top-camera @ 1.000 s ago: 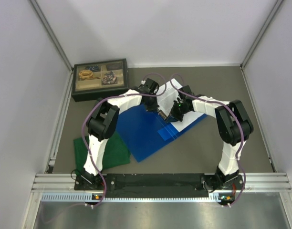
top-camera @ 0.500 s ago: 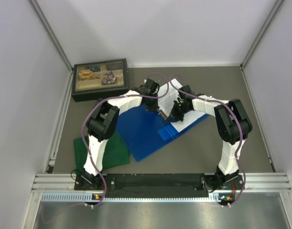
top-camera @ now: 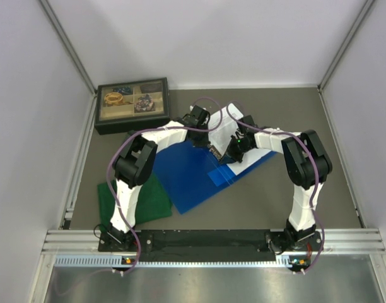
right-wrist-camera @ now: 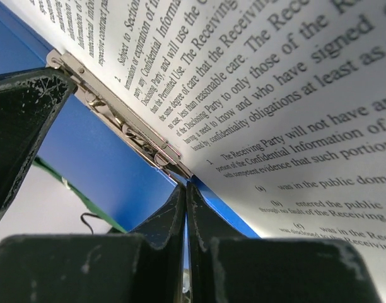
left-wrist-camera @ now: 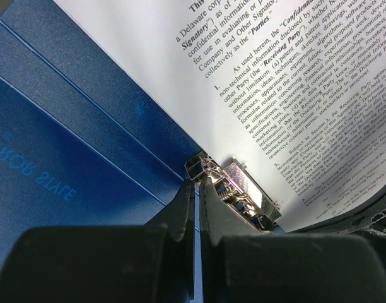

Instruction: Put the files into the folder

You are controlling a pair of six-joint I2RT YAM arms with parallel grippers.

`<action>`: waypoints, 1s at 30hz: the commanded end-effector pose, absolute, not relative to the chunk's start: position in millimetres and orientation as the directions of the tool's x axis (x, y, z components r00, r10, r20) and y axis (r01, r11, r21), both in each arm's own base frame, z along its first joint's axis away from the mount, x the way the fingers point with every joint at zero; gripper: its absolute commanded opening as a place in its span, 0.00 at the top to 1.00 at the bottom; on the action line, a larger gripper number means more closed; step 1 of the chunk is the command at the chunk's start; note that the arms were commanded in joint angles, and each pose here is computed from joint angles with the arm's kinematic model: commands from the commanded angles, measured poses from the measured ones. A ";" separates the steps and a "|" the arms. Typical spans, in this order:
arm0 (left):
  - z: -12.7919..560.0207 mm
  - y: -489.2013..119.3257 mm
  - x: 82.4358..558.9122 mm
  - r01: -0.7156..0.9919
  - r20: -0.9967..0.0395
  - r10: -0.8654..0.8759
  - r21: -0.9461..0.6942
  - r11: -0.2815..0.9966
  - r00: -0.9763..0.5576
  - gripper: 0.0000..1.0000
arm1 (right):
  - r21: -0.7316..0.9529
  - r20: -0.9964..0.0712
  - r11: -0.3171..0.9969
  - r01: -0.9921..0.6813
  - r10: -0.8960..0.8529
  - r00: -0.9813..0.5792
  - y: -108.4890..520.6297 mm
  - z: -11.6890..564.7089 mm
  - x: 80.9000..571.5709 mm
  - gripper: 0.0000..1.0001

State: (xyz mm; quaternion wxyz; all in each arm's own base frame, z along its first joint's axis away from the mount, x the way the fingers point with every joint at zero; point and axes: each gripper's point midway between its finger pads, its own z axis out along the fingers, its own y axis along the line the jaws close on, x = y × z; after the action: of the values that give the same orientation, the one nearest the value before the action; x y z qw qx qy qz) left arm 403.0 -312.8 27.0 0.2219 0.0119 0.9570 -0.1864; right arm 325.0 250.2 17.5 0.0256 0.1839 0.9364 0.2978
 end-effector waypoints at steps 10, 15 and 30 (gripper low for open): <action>-12.4 -277.9 349.6 0.115 -0.255 0.064 -0.188 0.975 -0.965 1.00 | 0.629 -0.079 0.745 0.222 0.345 -0.935 245.9 51.6 351.4 0.75; 23.6 -284.0 370.4 0.182 -0.311 0.113 -0.202 0.962 -0.944 0.96 | 0.697 -0.152 0.710 0.098 0.279 -0.948 252.7 93.5 344.7 0.68; 184.4 -235.5 343.4 0.182 -0.450 -0.093 -0.530 0.829 -0.888 0.46 | 0.073 -0.738 0.757 -0.650 -0.397 -0.546 290.6 129.1 225.4 0.07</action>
State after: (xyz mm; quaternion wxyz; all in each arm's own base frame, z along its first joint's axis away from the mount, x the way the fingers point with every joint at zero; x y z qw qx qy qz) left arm 365.4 -271.3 106.6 0.1719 0.0492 0.9556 -0.2340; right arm 233.7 298.8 165.4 0.3128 -0.2363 0.8714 0.2948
